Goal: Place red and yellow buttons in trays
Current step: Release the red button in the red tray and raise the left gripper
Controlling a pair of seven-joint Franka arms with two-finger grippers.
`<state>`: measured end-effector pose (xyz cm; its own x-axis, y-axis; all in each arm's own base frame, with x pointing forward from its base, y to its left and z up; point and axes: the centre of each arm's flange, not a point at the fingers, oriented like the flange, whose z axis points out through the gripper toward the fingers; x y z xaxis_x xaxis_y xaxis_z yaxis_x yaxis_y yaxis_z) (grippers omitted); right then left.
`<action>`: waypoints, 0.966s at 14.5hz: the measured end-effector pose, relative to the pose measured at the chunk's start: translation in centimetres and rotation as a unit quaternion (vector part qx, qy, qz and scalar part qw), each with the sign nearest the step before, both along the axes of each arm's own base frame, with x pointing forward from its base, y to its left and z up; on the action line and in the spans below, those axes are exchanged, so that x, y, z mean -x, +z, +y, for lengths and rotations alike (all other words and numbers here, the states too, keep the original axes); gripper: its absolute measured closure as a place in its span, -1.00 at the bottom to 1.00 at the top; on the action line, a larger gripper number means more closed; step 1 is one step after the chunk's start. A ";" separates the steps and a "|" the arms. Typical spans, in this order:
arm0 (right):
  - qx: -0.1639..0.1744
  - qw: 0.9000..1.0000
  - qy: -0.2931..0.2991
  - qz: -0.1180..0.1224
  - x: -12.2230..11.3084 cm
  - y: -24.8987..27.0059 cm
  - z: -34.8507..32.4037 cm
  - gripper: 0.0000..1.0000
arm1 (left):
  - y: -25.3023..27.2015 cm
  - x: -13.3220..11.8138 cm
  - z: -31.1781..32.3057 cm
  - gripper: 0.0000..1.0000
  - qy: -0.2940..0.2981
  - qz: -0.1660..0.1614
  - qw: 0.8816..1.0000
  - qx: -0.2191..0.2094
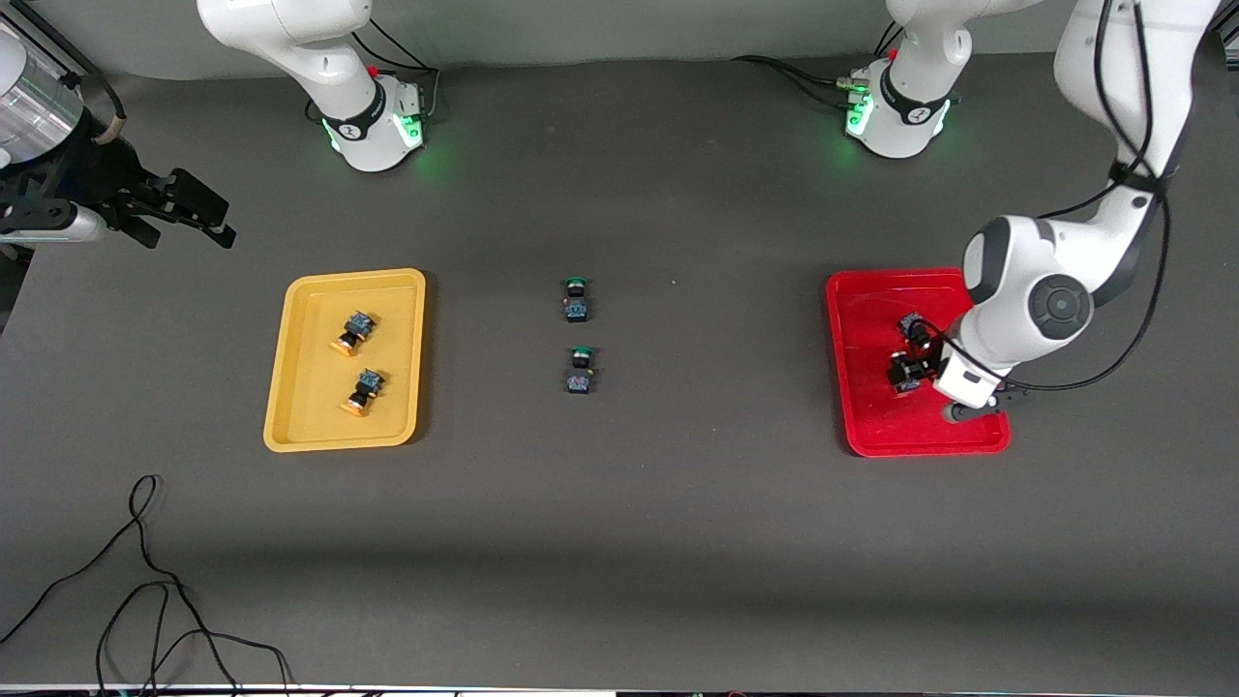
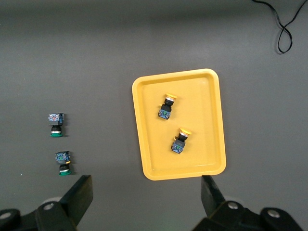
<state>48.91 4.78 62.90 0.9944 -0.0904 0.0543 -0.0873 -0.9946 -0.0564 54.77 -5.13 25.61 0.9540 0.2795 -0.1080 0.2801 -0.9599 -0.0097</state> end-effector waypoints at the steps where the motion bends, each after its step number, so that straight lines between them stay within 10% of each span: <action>1: 0.000 1.000 0.000 0.000 0.0 0.0 0.0 -1.00 | 2.8 0.1 0.0 -1.00 -0.002 0.001 1.000 -0.008; 7: 0.001 1.000 0.003 0.000 0.0 0.0 0.2 -1.00 | 21.7 3.2 -0.7 -1.00 -0.007 -0.025 0.998 -0.057; 14: 0.004 0.999 0.034 0.002 -0.3 -0.4 0.2 -1.00 | 29.5 1.9 -1.1 -1.00 -0.071 -0.042 0.996 -0.041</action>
